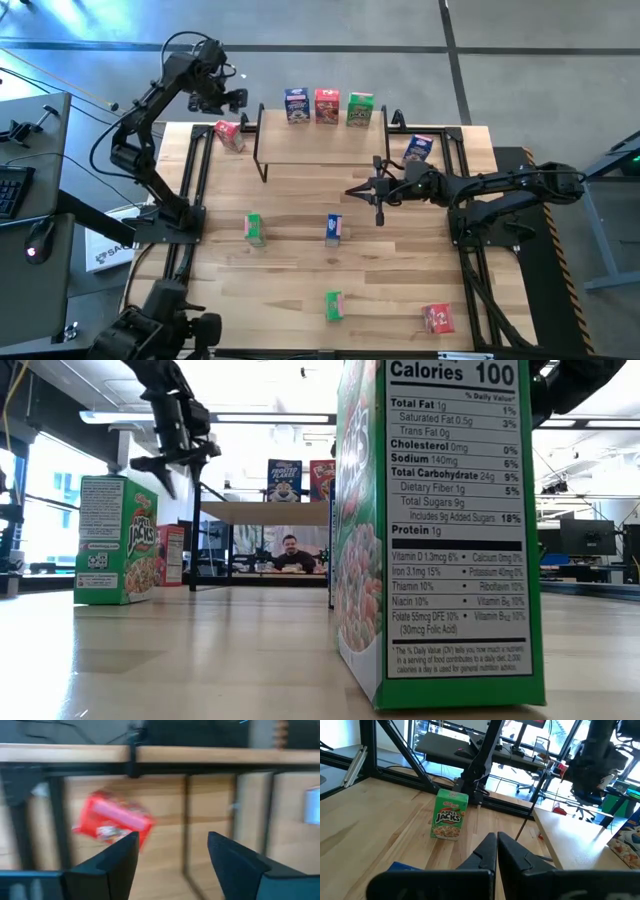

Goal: Stack cereal on shelf
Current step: Put the top red cereal box aligned with the other red cereal box on the shelf

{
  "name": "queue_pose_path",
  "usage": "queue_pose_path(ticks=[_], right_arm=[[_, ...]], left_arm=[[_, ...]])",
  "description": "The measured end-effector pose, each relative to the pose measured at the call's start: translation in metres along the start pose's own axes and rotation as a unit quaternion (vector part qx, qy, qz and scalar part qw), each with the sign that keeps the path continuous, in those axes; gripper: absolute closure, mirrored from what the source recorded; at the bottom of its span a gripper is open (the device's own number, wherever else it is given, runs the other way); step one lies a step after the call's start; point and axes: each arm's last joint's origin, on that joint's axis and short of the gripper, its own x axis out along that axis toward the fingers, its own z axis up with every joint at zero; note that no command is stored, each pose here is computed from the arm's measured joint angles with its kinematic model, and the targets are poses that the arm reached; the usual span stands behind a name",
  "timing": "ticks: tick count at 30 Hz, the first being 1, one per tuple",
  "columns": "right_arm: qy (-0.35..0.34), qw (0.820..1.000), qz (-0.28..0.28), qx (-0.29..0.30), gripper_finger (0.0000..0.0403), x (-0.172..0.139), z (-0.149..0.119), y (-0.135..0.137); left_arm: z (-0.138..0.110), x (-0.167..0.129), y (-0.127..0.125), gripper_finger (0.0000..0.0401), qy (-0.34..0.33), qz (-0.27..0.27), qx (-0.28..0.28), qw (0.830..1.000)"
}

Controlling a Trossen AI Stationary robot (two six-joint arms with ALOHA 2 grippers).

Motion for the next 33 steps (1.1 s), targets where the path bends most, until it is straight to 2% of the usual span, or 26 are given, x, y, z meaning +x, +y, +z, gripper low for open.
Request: queue_pose_path(ticks=[3, 5, 8, 10, 15, 20, 25, 33], right_arm=[[-0.001, 1.0, 0.001, 0.0, 0.0403, 0.0, 0.0, 0.0], [-0.003, 1.0, 0.007, 0.004, 0.0403, 0.0, 0.0, 0.0], [-0.001, 1.0, 0.022, 0.015, 0.0403, 0.0, -0.001, 0.002], [0.006, 0.999, 0.031, 0.024, 0.0403, 0.0, -0.002, 0.002], [0.022, 0.999, 0.037, 0.021, 0.0403, 0.0, -0.005, 0.003], [0.023, 0.999, 0.037, 0.014, 0.0403, 0.0, -0.006, 0.004], [0.02, 0.999, 0.038, 0.001, 0.0403, 0.0, -0.005, 0.004], [0.009, 0.999, 0.034, -0.001, 0.0403, 0.0, -0.003, 0.003]], left_arm=[[0.002, 0.006, -0.001, 0.0168, -0.01, 0.001, -0.022, 1.0], [-0.003, 0.012, -0.007, 0.0167, -0.013, 0.028, -0.04, 0.999], [-0.012, 0.021, -0.016, 0.0167, -0.016, 0.074, -0.03, 0.997], [-0.017, 0.025, -0.019, 0.0167, -0.03, 0.117, -0.043, 0.992], [-0.02, 0.018, -0.017, 0.0167, -0.019, 0.147, -0.035, 0.988], [-0.012, 0.012, -0.005, 0.0167, -0.018, 0.14, -0.04, 0.989], [-0.004, 0.025, 0.001, 0.0181, 0.025, 0.112, 0.013, 0.993], [0.004, 0.033, 0.002, 0.0203, 0.038, 0.104, 0.068, 0.992]])
